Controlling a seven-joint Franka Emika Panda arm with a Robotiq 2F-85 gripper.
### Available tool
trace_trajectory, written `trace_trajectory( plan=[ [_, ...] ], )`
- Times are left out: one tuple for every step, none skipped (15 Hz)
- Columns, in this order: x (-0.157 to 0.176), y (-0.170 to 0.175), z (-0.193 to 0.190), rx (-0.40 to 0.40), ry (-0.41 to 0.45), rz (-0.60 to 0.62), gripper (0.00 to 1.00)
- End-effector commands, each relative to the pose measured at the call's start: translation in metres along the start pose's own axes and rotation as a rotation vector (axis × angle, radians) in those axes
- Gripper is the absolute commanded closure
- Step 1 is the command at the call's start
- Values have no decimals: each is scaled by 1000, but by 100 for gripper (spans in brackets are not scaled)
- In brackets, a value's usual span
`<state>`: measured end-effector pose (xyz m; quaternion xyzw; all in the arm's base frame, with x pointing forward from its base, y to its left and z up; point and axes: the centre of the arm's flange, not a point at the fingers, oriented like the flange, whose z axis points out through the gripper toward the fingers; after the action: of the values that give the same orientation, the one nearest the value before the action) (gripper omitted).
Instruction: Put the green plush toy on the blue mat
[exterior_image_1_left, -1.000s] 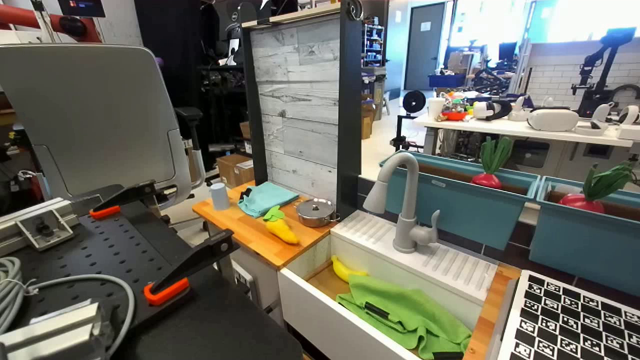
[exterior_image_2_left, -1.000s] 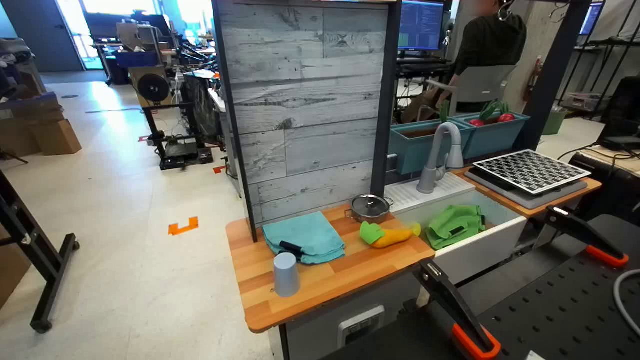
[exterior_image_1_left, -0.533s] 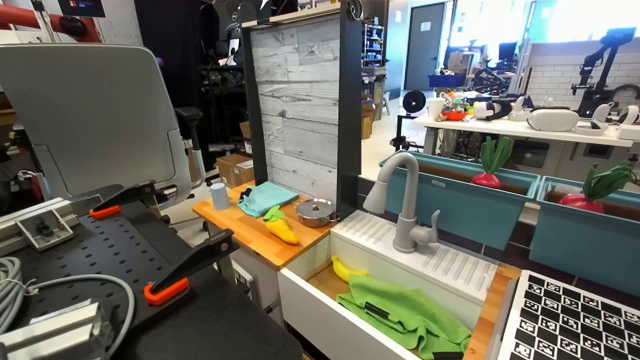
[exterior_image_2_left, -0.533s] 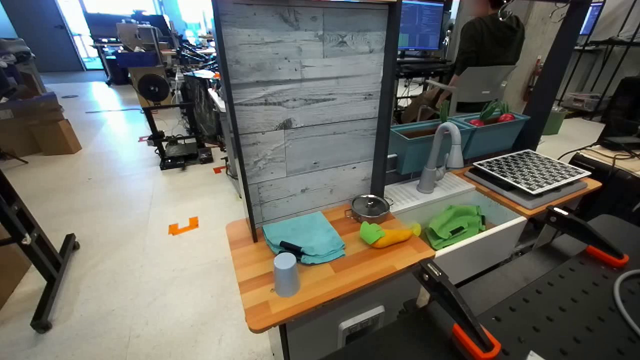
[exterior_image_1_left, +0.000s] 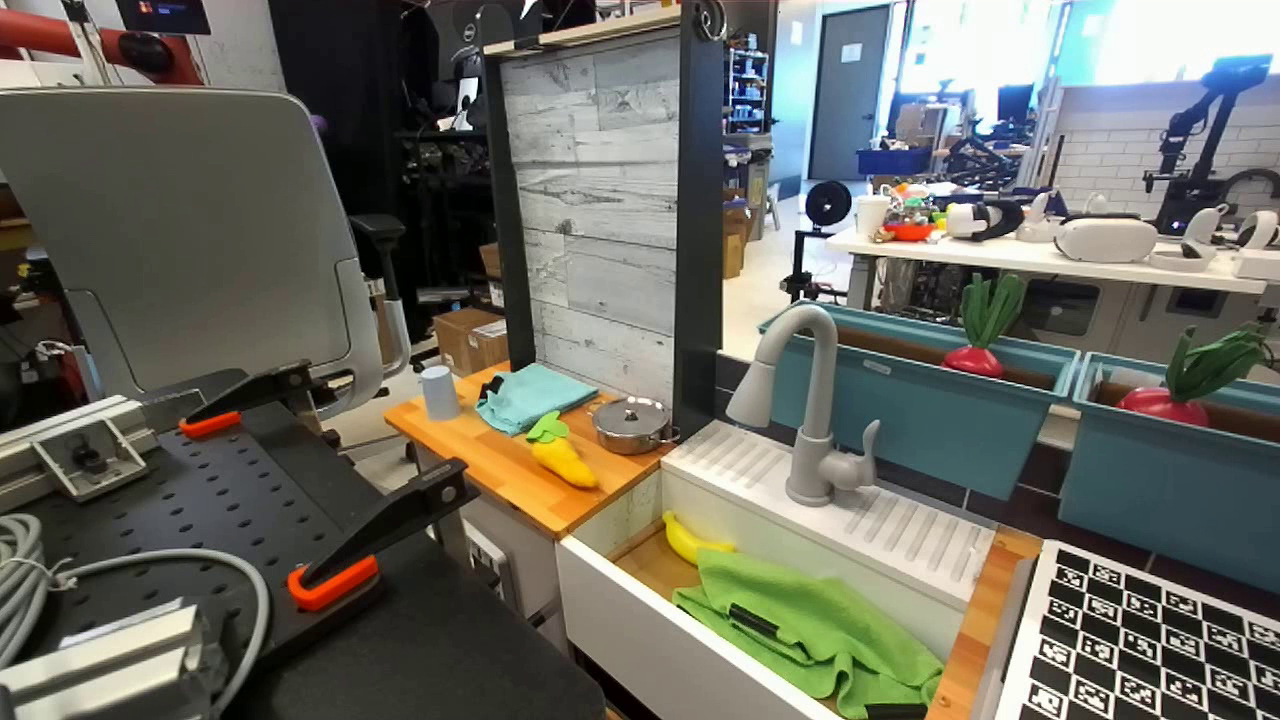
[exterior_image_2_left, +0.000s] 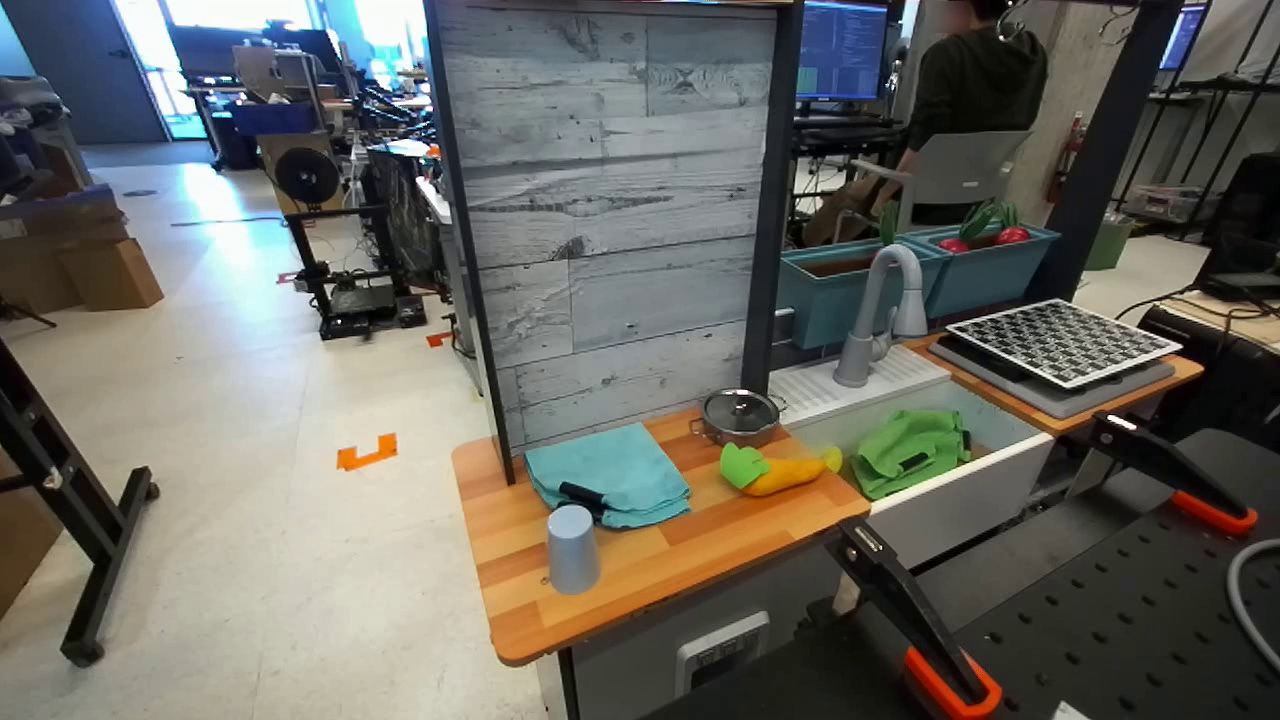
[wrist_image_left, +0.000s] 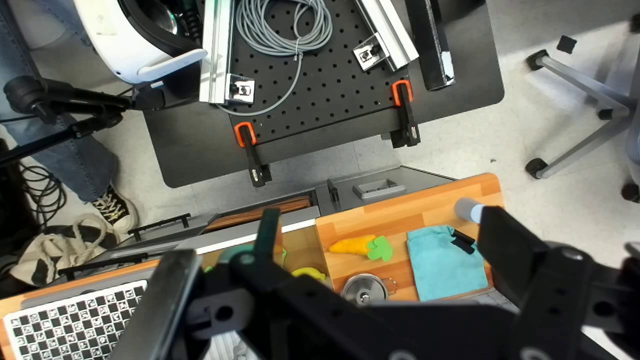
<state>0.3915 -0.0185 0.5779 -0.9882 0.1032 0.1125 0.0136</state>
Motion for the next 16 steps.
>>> trace_trajectory(
  plan=[
    [0,0,0,0,0,0,0],
    [0,0,0,0,0,0,0],
    [0,0,0,0,0,0,0],
    [0,0,0,0,0,0,0],
    [0,0,0,0,0,0,0],
    [0,0,0,0,0,0,0],
    [0,0,0,0,0,0,0],
    [0,0,0,0,0,0,0],
    [0,0,0,0,0,0,0],
    [1,-4,4,-21,16,4,0],
    [5,-7,10,-36,21,-1,0],
    [10,-9,15,-50,26,-5,0],
    [13,-12,20,-60,33,-6,0],
    [21,-12,31,-81,47,-13,0],
    [26,-13,38,-101,65,-14,0],
    [32,-13,49,-125,84,-18,0]
  ],
)
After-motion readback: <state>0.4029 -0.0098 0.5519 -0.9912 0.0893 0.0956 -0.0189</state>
